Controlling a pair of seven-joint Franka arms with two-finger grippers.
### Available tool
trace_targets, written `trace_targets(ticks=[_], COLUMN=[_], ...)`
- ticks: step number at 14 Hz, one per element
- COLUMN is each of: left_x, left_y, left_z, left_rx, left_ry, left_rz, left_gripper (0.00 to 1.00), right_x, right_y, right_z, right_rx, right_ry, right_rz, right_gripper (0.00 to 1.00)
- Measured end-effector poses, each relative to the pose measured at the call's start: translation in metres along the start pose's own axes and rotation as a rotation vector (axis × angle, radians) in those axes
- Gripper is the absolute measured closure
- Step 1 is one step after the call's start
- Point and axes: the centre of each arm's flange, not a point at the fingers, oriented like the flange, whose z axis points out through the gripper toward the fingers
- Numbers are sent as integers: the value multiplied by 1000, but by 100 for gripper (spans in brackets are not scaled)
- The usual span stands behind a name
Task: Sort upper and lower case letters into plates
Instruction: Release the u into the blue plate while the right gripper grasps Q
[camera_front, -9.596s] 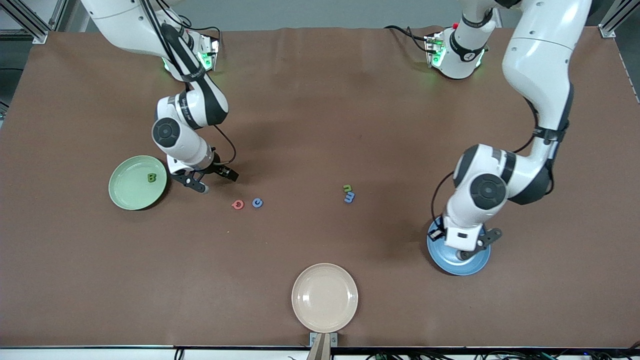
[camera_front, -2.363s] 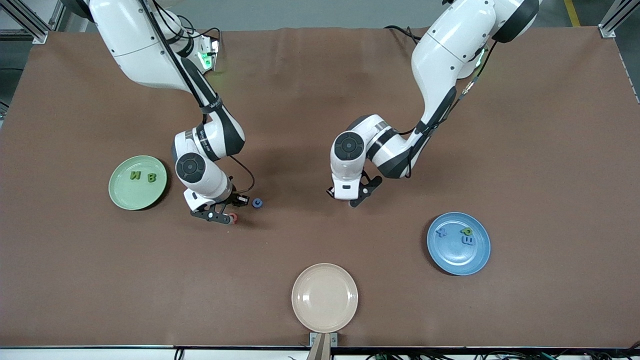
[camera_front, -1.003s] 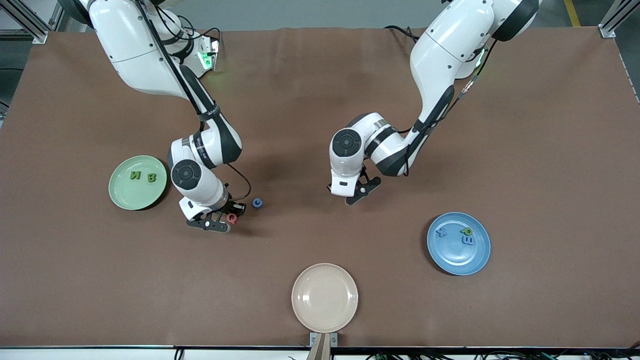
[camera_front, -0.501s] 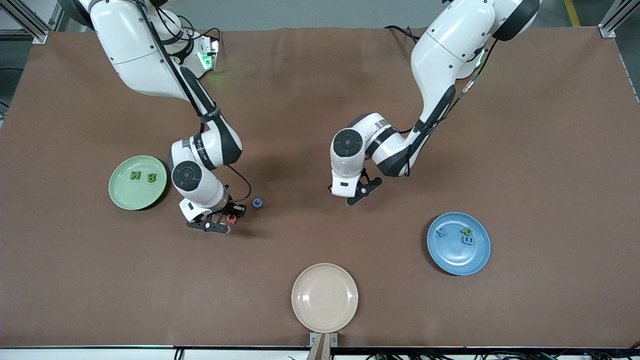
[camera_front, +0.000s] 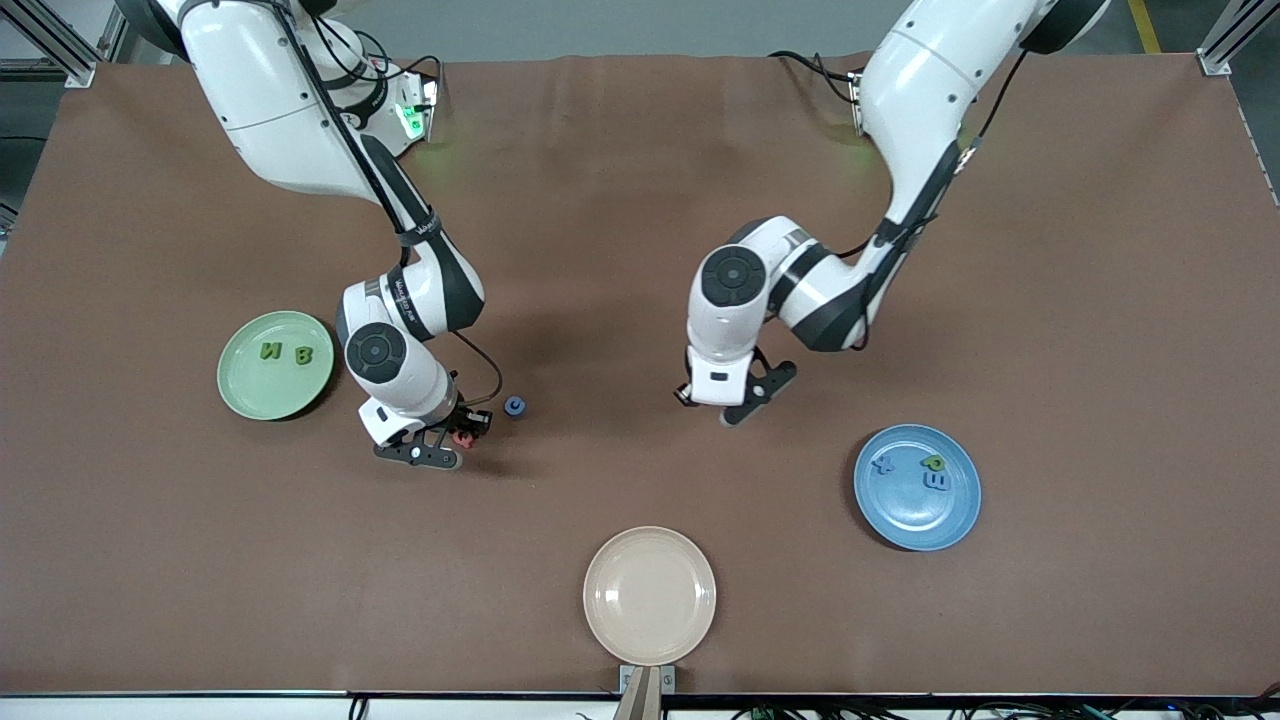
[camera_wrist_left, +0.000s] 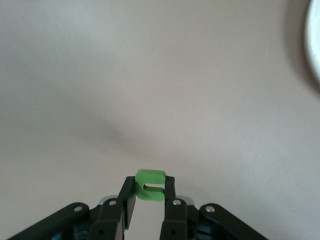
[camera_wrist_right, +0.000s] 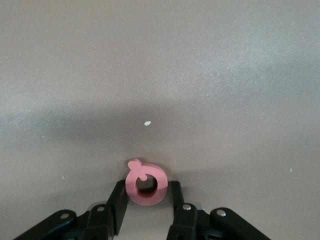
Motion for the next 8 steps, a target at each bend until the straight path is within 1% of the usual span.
trace_targets(ticks=[3,6,8], left_x=[75,149,191], left_y=[-21,-54,-78], left_z=[-20,-20,-18], left_rx=[-15,-5,6], left_ry=[29,41,45], left_rz=[39,83,117], left_gripper=[73,73,73], right_x=[2,4,5], right_y=[1,1,1], right_z=[0,1,1], right_rx=[-2,-3,-4], right_ry=[3,6,6], right_rz=[2,1,1], right_gripper=[56,55,54])
